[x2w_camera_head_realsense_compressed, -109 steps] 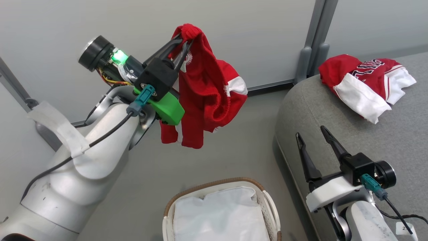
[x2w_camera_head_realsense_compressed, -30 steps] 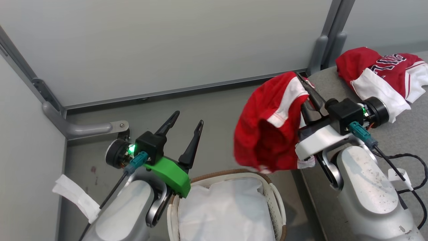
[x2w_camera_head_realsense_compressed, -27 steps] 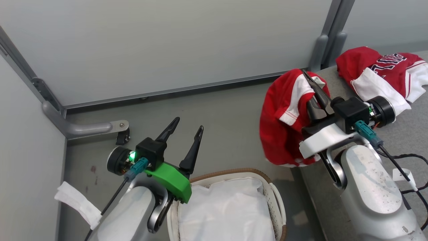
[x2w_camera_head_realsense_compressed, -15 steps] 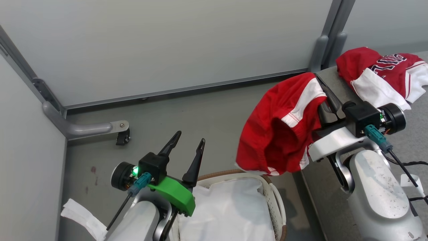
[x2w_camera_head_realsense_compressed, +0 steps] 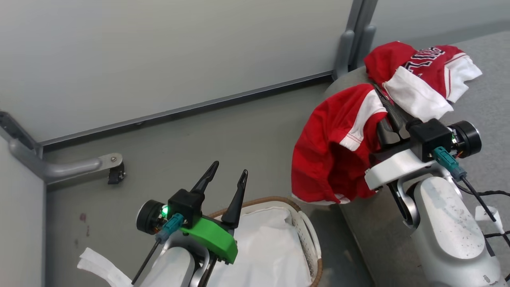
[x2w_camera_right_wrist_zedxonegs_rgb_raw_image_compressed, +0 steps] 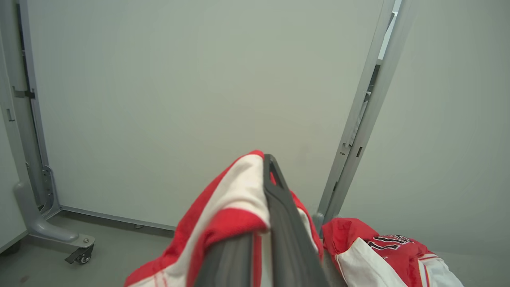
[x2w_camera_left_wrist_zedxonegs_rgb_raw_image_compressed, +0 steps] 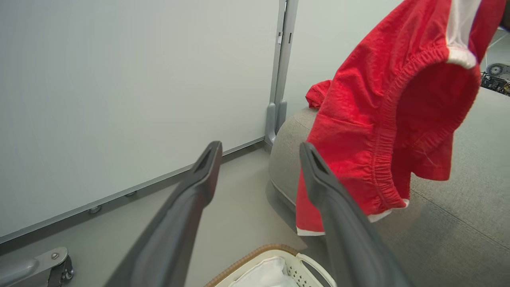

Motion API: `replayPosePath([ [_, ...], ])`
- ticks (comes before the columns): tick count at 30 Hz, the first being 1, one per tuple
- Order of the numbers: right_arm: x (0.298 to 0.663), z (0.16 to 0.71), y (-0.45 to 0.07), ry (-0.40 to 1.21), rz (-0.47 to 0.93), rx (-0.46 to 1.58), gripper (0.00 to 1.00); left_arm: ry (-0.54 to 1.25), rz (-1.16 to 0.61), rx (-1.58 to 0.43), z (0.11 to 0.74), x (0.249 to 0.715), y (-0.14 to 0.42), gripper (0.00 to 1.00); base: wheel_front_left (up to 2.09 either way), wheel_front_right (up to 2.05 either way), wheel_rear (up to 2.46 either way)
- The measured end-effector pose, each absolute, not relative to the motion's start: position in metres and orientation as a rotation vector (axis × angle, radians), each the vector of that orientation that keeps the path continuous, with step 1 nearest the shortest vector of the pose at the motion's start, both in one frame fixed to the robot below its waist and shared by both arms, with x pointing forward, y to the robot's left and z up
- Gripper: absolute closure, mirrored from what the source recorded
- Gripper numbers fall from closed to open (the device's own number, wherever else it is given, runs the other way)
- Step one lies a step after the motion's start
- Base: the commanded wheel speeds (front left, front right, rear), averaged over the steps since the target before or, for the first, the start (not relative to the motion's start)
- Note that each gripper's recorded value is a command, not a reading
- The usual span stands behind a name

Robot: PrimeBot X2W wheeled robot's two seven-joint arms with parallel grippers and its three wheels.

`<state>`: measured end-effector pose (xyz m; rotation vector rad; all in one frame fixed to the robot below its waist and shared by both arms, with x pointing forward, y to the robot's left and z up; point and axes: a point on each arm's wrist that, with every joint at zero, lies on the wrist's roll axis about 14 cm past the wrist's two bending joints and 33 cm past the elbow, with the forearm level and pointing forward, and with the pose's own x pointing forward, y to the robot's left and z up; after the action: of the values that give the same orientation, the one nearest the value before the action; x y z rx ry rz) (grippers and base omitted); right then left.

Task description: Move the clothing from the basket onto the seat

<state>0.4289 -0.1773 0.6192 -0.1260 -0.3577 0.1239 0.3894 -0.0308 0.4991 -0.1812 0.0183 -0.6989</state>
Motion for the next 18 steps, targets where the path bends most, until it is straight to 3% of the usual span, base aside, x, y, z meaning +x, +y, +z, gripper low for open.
replayPosePath([
  [18, 0.394, 0.604, -0.273, -0.286, -0.13, -0.193, 1.0, 0.096, -0.957, -0.209, 0.476, 0.368, -0.116, 0.0, 0.0, 0.0, 0.0],
])
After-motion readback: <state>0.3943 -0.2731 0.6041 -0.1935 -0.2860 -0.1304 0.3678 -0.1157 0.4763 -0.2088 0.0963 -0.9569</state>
